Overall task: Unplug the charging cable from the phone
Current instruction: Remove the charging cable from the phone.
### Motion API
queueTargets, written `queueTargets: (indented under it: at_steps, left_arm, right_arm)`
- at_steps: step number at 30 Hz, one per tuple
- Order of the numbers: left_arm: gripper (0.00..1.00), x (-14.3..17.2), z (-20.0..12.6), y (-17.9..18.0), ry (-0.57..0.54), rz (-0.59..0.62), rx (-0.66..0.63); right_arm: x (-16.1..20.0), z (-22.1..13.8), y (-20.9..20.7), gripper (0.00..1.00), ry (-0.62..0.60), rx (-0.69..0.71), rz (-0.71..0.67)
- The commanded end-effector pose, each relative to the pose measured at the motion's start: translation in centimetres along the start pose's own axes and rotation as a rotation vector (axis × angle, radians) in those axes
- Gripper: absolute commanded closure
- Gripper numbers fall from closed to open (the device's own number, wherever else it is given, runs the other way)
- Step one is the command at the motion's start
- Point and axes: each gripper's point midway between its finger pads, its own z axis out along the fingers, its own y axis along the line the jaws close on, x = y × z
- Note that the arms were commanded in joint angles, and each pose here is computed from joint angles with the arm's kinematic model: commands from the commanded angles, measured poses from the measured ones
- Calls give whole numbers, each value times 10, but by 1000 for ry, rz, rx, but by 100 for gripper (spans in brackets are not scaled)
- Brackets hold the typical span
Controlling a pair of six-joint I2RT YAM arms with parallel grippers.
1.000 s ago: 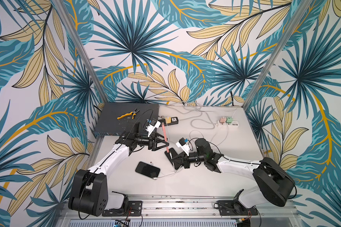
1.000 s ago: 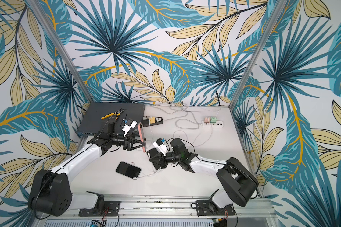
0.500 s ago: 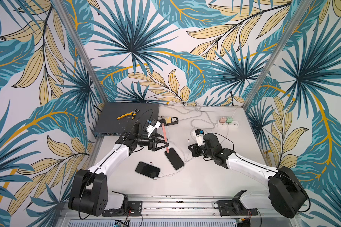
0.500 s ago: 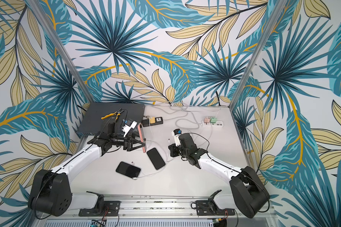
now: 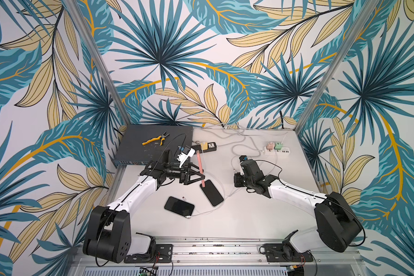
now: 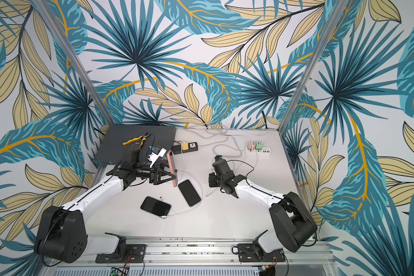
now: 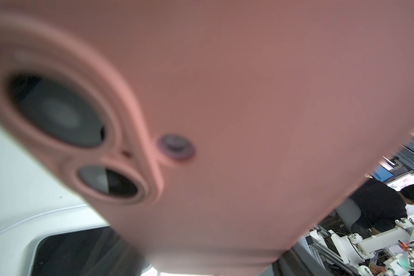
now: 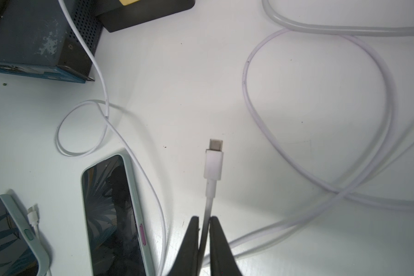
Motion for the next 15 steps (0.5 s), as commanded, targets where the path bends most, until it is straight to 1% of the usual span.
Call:
queueTargets:
  at_steps: [1, 3, 6, 9, 12, 15]
  left_arm:
    - [58, -6, -3, -15, -11, 79, 42]
    - [58, -5, -3, -14, -10, 77, 44]
    - [58, -5, -3, -15, -10, 78, 46]
    - [58, -4, -3, -15, -8, 77, 48]
    - [58, -3, -3, -14, -5, 78, 46]
    - [58, -2, -3, -14, -5, 81, 48]
  right_arm:
    - [-13, 1, 7, 77, -22, -32, -1]
    - [-17, -1, 13, 69, -27, -54, -7]
    - [-23, -4, 20, 63, -41, -96, -15]
    - [-30, -12, 34, 55, -61, -172, -33]
    - [-36, -23, 54, 43, -85, -283, -71]
    - [-40, -38, 76, 38, -108, -415, -114]
